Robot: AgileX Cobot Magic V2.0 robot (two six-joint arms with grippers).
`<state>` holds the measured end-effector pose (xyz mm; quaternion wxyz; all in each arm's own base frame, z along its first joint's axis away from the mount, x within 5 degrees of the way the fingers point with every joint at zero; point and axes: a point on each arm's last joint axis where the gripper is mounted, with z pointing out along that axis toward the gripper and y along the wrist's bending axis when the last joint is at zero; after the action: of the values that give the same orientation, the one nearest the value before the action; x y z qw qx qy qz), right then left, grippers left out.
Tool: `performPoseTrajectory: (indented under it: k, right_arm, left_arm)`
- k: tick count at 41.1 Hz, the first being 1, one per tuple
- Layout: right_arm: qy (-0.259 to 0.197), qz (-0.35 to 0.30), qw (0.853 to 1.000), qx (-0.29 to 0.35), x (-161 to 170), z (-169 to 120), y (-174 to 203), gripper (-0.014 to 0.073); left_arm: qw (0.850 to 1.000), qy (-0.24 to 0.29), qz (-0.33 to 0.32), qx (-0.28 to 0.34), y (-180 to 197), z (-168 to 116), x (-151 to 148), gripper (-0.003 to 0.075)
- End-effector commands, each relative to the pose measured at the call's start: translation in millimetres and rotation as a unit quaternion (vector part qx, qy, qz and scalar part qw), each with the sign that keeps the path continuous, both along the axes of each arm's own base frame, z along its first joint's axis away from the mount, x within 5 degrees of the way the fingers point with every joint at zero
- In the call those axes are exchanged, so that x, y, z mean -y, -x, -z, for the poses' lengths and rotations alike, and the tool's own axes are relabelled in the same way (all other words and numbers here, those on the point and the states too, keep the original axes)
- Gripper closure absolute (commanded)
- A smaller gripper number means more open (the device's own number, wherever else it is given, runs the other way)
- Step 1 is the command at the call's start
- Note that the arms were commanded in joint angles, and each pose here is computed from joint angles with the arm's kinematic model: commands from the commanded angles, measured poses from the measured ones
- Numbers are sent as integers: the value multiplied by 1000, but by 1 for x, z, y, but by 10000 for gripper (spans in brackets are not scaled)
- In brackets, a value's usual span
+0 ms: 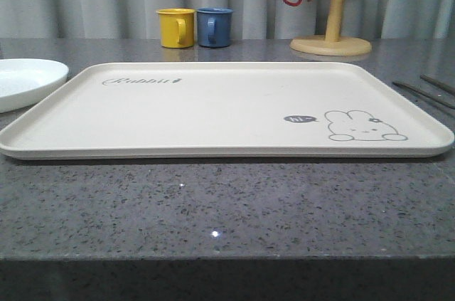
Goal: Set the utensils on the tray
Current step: 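Move the left gripper toward the white plate beside the tray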
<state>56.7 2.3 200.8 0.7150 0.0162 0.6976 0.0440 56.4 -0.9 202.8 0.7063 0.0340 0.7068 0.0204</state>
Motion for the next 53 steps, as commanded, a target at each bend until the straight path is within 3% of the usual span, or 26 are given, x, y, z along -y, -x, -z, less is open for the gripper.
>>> performPoseTrajectory:
  k: [1,26,35,45,53]
  right_arm:
    - [1,3,999,52,1,-9,2,663]
    - [1,3,999,52,1,-9,2,663]
    - [-4,4,998,66,1,-15,3,663]
    - [-4,-4,997,77,0,-67,18,663]
    - [-1,-12,999,52,-1,-120,28,663]
  left_arm:
    - [999,1,6,51,2,-9,1,738]
    - [999,1,6,51,2,-9,1,738]
    - [995,3,9,103,4,-20,1,738]
    - [986,6,7,166,21,-81,0,738]
    - [992,6,0,128,31,-143,-1,738]
